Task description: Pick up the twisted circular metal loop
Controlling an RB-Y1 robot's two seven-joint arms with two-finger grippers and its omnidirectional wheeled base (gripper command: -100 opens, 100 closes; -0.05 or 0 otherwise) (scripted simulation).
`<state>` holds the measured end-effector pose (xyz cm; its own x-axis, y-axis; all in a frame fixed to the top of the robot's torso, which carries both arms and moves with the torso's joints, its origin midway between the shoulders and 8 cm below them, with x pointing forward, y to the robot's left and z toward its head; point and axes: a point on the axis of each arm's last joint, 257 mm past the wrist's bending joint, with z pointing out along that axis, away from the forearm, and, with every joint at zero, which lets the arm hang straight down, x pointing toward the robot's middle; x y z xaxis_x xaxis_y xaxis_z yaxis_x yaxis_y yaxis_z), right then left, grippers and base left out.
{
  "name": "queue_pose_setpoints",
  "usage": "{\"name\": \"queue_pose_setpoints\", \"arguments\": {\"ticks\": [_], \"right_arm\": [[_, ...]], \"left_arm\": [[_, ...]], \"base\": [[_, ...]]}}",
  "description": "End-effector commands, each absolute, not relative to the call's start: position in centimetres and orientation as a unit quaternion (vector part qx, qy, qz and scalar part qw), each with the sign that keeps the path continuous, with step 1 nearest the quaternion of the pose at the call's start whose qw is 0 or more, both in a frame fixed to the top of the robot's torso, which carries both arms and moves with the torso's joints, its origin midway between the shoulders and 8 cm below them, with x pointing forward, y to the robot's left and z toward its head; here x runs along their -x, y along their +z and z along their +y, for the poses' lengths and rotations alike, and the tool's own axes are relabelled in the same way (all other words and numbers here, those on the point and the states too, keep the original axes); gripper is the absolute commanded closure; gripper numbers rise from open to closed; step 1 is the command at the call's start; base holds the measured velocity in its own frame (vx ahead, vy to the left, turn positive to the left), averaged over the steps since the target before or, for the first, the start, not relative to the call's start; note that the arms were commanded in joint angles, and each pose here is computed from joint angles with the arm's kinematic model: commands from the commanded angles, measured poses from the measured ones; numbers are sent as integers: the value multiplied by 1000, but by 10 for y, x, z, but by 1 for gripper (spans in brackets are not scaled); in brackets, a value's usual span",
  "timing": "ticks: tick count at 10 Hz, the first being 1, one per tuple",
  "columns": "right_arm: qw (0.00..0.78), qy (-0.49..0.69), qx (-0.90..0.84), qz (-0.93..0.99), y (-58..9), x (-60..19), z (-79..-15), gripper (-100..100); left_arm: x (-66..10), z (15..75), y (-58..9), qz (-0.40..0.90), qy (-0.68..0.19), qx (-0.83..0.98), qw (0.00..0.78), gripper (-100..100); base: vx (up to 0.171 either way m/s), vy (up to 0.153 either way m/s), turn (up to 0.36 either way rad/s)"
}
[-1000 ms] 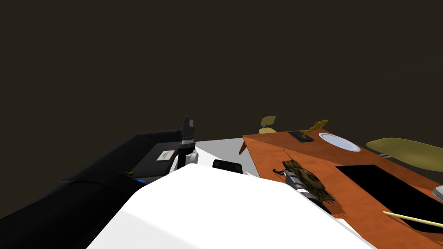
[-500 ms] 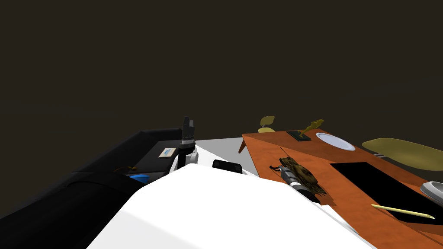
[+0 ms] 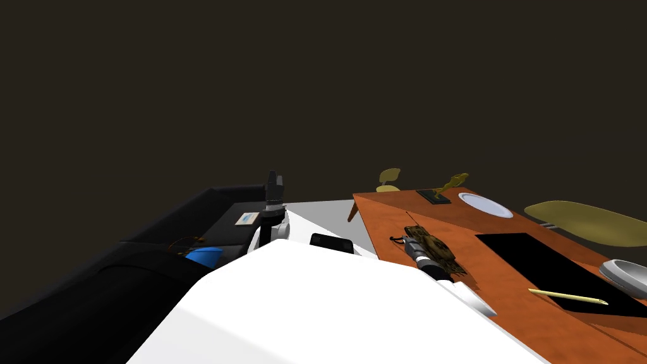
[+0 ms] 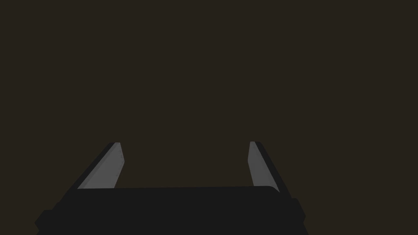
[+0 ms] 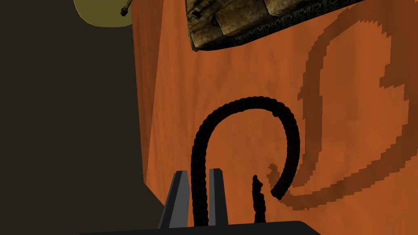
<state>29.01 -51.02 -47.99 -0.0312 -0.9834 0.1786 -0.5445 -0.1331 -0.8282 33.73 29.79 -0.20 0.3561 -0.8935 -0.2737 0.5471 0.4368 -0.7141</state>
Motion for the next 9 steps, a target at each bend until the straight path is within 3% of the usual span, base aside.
{"name": "queue_pose_setpoints", "arguments": {"ticks": [1,9], "right_arm": [[270,-395,644,596,-482,-289,-509,100],[259,-420,626,604,-465,-343,-502,100]], "left_arm": [[-337,298,-2,330,-461,262,781,0],[-337,298,-2,330,-461,262,781,0]], "base": [[-44,-7,0],[-82,-23,23]]}}
